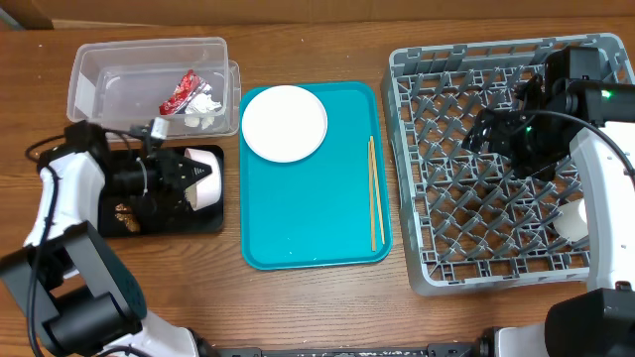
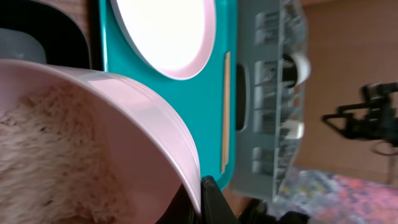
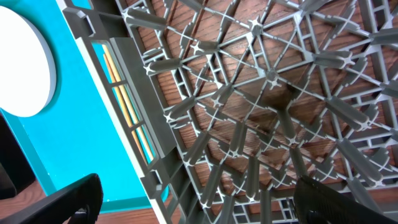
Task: Sort waste into correct bins and load items into the dishwasher
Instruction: 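Tip the rice bowl over the black tray with the left gripper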
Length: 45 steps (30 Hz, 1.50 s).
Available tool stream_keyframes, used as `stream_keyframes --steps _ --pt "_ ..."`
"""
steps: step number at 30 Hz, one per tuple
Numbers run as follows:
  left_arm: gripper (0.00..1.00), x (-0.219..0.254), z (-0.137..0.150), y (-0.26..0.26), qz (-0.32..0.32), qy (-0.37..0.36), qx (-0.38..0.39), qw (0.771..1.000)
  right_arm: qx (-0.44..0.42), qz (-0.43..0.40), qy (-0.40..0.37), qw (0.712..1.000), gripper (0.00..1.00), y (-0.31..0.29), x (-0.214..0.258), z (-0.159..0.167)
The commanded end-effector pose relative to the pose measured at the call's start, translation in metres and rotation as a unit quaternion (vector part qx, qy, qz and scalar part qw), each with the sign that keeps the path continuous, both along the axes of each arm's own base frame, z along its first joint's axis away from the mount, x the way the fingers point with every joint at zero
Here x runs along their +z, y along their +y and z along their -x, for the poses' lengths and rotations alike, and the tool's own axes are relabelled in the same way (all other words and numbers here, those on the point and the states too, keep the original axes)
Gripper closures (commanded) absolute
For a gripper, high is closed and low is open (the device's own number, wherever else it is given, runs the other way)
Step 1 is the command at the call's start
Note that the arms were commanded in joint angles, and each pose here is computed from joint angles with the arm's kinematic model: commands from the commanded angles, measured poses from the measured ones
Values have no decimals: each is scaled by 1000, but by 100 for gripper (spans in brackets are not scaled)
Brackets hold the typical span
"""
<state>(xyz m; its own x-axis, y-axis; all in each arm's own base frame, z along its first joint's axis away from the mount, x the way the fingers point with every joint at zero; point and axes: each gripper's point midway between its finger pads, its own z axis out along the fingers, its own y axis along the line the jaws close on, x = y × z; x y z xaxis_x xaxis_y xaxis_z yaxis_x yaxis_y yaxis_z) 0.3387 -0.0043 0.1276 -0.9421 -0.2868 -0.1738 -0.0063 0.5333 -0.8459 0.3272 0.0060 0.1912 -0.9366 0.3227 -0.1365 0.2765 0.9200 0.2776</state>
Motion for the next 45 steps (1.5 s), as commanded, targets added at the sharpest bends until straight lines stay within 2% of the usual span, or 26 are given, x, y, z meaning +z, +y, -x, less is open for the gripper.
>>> stream_keyframes --steps 1,11,23,33,45 --pt "96 10 -6 7 92 -53 20 994 3 5 0 1000 0 -1 0 0" --pt "96 10 -15 28 218 -42 88 971 3 5 1 1000 0 -1 0 1" --pt "96 29 -17 30 299 9 124 946 3 5 2 1000 0 -1 0 1" --pt "96 30 -17 35 323 49 143 934 3 5 4 1000 0 -1 0 2" --pt "96 30 -14 55 326 45 171 928 3 4 6 1000 0 -1 -1 3"
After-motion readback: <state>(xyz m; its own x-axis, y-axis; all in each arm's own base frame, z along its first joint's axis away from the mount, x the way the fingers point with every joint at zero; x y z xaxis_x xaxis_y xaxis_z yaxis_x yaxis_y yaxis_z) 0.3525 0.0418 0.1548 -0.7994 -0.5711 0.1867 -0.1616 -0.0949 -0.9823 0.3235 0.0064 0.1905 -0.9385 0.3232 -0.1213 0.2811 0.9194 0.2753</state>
